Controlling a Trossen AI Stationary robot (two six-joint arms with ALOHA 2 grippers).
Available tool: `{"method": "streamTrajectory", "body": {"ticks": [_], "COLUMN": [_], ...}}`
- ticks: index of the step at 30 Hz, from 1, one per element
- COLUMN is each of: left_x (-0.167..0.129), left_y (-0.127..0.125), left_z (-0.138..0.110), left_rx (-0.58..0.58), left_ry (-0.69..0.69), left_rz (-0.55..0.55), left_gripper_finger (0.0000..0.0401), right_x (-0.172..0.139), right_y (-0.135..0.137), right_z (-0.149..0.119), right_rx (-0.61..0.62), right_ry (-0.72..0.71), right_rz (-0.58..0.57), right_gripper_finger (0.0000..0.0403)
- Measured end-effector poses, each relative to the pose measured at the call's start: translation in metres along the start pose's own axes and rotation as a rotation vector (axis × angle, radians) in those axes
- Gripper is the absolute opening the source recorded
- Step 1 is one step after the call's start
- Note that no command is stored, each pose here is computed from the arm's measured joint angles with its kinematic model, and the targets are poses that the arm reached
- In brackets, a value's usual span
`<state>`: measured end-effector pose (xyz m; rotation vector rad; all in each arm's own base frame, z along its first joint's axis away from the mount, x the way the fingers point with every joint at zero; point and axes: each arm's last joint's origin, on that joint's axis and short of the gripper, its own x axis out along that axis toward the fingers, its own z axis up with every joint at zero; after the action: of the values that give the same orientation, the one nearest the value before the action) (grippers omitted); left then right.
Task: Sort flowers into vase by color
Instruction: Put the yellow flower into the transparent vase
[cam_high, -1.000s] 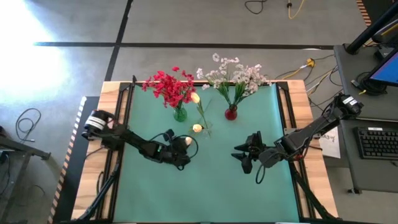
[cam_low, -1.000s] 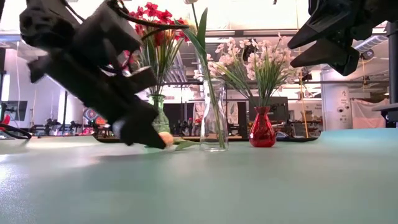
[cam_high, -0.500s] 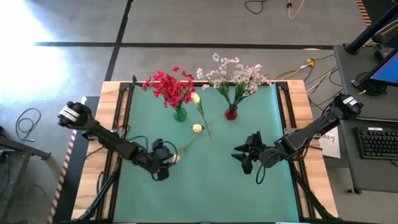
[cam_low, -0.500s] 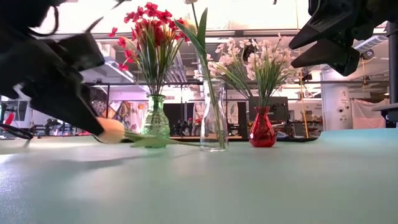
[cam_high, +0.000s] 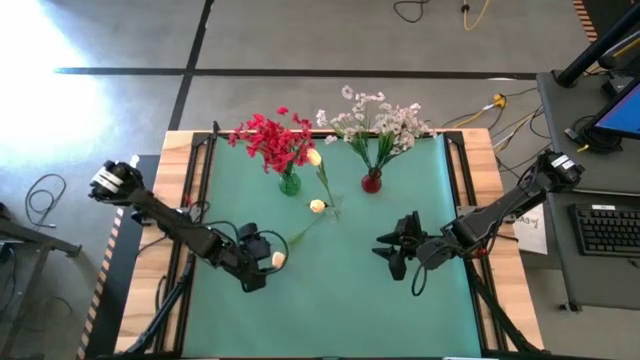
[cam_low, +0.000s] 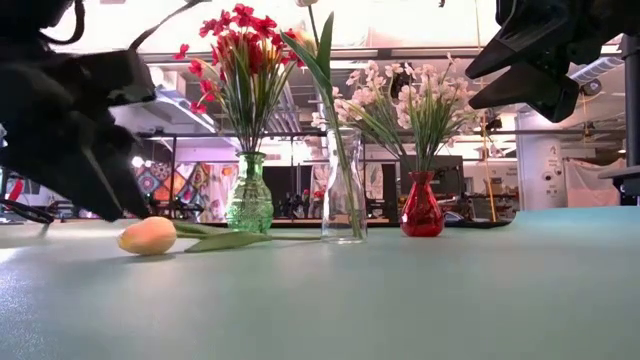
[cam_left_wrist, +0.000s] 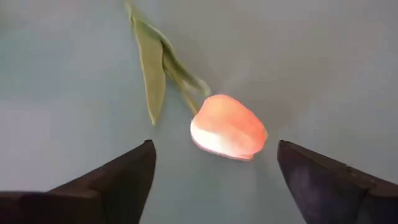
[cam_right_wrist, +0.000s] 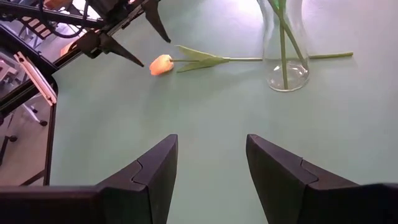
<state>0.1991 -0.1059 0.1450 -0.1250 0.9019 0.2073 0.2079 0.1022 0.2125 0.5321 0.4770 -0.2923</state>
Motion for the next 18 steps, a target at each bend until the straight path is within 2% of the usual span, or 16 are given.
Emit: {"method": "streamTrajectory", "body": {"ticks": [4, 10, 18], "left_x": [-0.005, -0.008, 0.026], "left_y": [-0.006, -0.005, 0.01], "left_z": [0.015, 0.034, 0.035], "left_rx": [0.051, 0.094, 0.025], "left_ry": [-0.082, -0.217, -0.327], "left_rz": [0.032, 0.163, 0.173], "left_gripper_finger": [0.0349, 0.0354, 0.0338], "right_x": [0.0, 0.0, 0.0], "right_y": [0.0, 0.0, 0.0], "right_z": [0.0, 0.0, 0.0], "right_rx": [-0.002, -0.009, -0.011], "right_ry": [0.0, 0.0, 0.0], "right_rz": [0.0, 0.0, 0.0], "right_gripper_finger": [0.0183, 0.0183, 0.0183]}}
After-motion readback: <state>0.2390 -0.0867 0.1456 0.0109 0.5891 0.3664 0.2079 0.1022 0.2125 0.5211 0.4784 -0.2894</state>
